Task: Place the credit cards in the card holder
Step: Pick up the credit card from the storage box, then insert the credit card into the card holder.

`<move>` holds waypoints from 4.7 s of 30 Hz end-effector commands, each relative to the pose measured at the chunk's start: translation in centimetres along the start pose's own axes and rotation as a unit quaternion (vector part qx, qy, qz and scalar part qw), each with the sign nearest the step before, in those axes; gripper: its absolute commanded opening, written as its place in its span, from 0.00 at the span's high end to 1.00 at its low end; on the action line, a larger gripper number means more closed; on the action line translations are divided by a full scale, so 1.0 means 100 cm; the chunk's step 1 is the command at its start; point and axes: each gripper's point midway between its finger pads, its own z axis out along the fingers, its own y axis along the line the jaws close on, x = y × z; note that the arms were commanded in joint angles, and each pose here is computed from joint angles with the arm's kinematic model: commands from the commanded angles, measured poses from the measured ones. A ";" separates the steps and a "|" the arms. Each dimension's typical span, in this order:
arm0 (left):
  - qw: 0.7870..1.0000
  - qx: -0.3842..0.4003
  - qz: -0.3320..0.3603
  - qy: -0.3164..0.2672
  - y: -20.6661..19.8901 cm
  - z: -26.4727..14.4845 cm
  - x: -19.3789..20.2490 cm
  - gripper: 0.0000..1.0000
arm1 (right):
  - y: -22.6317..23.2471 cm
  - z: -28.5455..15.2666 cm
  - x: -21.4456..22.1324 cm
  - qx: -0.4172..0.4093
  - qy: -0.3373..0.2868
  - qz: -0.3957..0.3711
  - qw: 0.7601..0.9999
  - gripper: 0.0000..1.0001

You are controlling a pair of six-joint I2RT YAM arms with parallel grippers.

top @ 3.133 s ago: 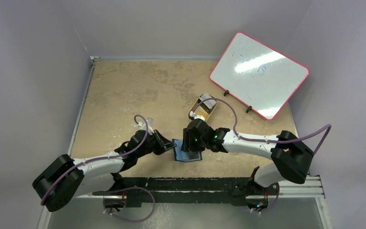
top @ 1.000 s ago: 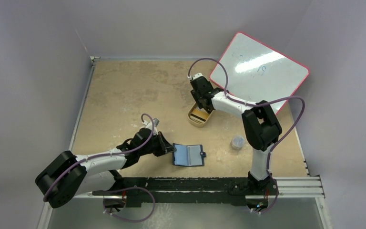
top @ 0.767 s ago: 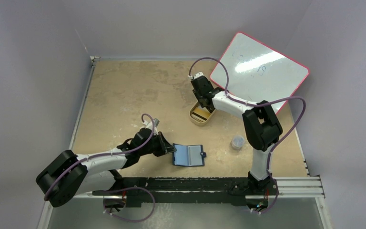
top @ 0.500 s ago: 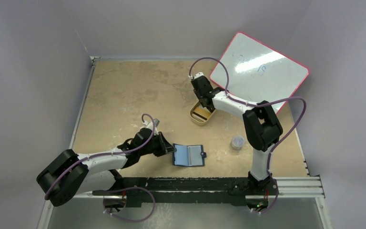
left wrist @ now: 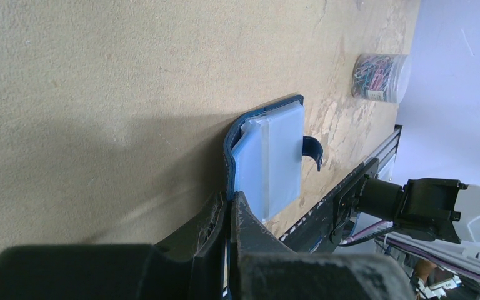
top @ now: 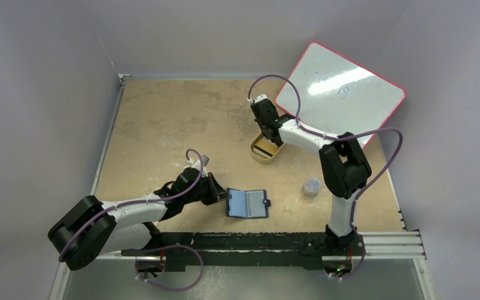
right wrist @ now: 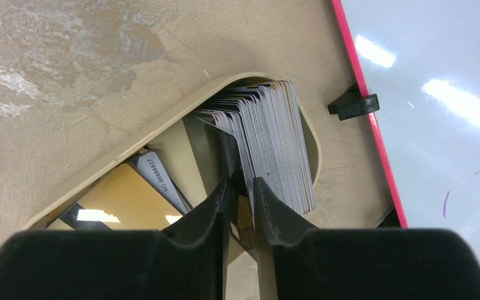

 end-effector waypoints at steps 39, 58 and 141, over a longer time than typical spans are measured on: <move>0.993 -0.082 -0.033 -0.076 0.037 -0.004 -0.020 0.92 | 0.156 -0.203 0.030 -0.509 -0.050 0.296 0.807 1.00; 0.987 -0.123 -0.046 -0.090 0.067 -0.004 -0.016 1.00 | 0.182 -0.172 0.098 -0.502 0.030 0.323 0.802 1.00; 0.986 -0.110 -0.081 -0.093 0.064 0.001 -0.015 1.00 | 0.193 -0.165 0.097 -0.548 0.023 0.399 0.735 1.00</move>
